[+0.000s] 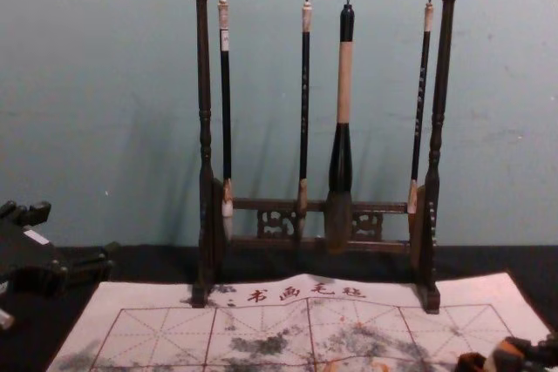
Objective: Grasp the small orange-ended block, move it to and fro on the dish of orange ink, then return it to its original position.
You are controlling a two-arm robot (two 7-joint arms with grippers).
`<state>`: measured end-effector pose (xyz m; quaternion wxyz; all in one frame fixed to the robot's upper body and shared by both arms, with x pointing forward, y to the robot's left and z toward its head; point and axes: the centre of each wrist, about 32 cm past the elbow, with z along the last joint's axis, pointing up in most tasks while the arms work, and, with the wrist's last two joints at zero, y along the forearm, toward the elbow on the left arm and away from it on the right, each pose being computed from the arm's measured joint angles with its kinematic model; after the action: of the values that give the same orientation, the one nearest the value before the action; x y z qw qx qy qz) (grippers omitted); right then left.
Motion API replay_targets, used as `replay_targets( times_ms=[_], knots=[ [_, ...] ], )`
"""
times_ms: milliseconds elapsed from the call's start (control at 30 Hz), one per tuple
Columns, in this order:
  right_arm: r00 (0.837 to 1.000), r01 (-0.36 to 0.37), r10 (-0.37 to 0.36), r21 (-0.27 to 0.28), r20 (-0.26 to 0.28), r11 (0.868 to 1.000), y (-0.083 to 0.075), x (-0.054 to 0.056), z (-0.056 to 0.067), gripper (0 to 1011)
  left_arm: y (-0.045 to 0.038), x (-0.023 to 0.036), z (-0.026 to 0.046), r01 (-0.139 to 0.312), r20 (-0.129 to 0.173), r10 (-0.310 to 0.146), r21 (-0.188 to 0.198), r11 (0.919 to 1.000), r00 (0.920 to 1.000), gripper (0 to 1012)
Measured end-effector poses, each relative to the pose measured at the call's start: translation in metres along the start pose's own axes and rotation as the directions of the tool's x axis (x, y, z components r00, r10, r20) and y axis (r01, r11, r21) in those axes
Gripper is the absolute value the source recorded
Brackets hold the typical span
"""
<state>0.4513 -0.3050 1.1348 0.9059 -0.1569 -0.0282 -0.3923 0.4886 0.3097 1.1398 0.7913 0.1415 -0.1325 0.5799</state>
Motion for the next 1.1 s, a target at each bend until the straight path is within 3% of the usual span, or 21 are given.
replay_targets(
  times_ms=[533,833,1100],
  knots=[
    [1.0,-0.001,0.002,0.06,-0.024,0.998,-0.01,-0.001,0.011,90,0.0,0.0,0.0,0.0,0.0,0.0,0.0,1.0,1.0,1001],
    [1.0,-0.002,0.005,0.111,-0.025,0.994,-0.021,0.004,0.034,90,0.0,0.0,0.0,0.0,0.0,0.0,0.0,1.0,1.0,1001],
    [0.998,-0.057,0.057,0.15,0.007,0.987,-0.009,0.008,0.051,90,0.0,0.0,0.0,0.0,0.0,0.0,0.0,1.0,1.0,1001]
  ],
)
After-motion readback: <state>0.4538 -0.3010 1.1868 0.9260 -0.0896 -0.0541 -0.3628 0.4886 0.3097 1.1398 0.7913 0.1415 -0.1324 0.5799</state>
